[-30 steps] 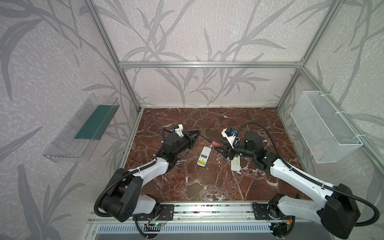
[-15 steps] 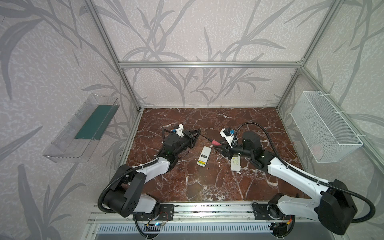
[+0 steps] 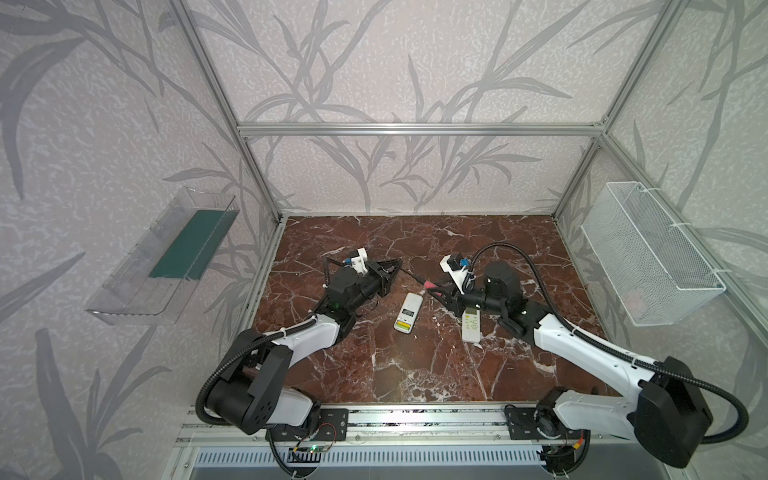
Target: Unload the batteries from the remote control
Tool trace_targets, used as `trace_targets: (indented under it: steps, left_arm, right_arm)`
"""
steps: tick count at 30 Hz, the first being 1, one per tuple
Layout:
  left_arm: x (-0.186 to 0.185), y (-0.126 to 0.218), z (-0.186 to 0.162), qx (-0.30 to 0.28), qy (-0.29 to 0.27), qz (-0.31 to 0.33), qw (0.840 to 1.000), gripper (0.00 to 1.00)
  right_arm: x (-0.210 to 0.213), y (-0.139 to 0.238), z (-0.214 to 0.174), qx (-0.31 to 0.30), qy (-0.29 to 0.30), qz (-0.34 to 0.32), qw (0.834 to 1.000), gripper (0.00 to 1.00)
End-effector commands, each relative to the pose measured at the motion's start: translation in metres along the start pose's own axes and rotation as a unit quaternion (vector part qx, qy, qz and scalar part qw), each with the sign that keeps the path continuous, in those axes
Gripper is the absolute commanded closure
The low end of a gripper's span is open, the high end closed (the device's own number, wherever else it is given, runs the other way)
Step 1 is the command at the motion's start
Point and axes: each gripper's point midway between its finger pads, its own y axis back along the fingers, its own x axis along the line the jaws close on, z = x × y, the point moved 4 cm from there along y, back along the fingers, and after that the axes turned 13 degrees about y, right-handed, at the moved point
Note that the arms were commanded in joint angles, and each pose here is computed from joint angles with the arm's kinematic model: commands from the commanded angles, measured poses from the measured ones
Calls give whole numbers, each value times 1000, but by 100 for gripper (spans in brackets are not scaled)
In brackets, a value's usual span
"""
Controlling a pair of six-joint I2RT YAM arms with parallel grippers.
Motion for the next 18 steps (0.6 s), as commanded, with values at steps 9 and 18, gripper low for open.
trace_targets:
  steps: [9, 18]
  left_arm:
    - [-1, 1, -3, 17, -4, -4, 1000, 100]
    - [28, 5, 12, 1, -62, 116, 991, 25]
  right_arm:
    - [-7, -2, 8, -4, 6, -10, 1000, 97]
    - [-10, 10, -12, 68, 46, -41, 996, 100]
